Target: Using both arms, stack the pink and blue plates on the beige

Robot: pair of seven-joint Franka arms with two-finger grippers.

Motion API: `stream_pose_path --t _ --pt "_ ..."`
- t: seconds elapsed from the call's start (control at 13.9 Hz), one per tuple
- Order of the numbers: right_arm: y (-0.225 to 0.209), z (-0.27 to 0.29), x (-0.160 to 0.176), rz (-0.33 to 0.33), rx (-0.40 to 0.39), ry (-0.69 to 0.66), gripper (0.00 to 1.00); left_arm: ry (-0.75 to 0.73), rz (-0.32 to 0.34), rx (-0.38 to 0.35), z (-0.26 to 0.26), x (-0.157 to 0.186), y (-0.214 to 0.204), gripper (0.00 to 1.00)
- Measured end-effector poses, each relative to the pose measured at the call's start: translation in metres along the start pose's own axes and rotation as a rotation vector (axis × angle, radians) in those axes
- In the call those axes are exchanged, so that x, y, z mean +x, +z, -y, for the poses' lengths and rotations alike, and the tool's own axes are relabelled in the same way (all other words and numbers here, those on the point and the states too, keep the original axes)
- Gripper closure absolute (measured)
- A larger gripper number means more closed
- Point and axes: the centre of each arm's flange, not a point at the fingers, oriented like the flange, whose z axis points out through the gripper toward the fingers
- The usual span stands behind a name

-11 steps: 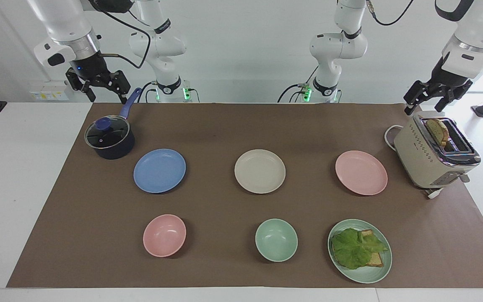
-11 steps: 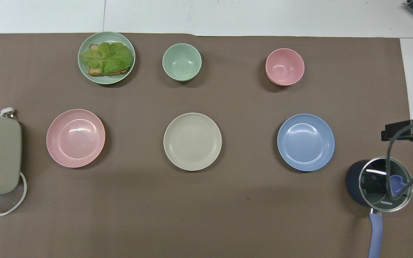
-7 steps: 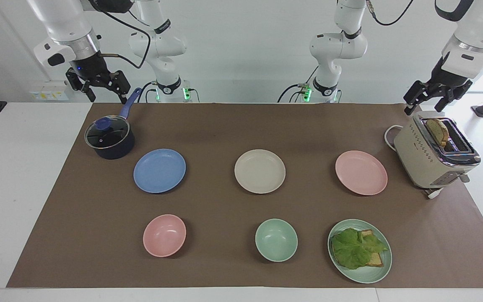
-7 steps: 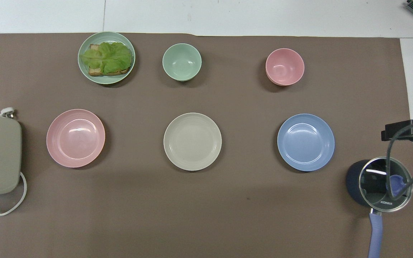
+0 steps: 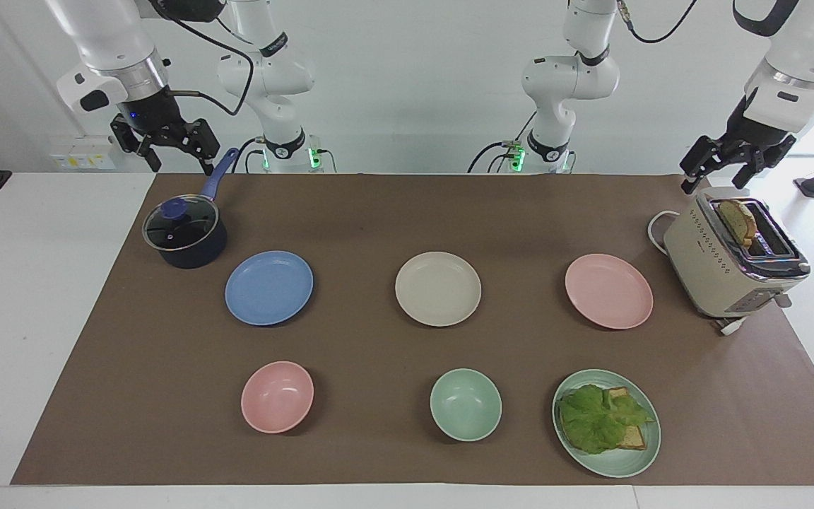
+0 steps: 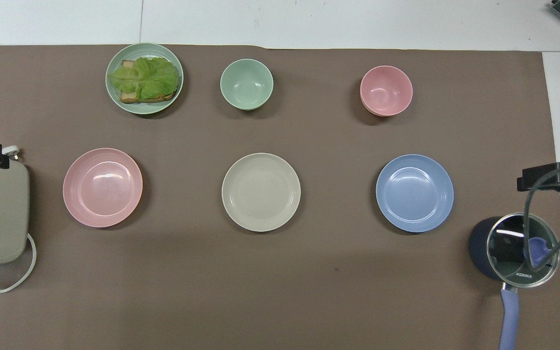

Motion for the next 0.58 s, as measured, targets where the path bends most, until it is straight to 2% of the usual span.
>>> stream_pose_path --t 0.58 --pt "0.000 0.000 0.000 0.000 0.001 -0.001 0.00 -0.026 0.016 0.000 0.019 0.008 0.100 0.00"
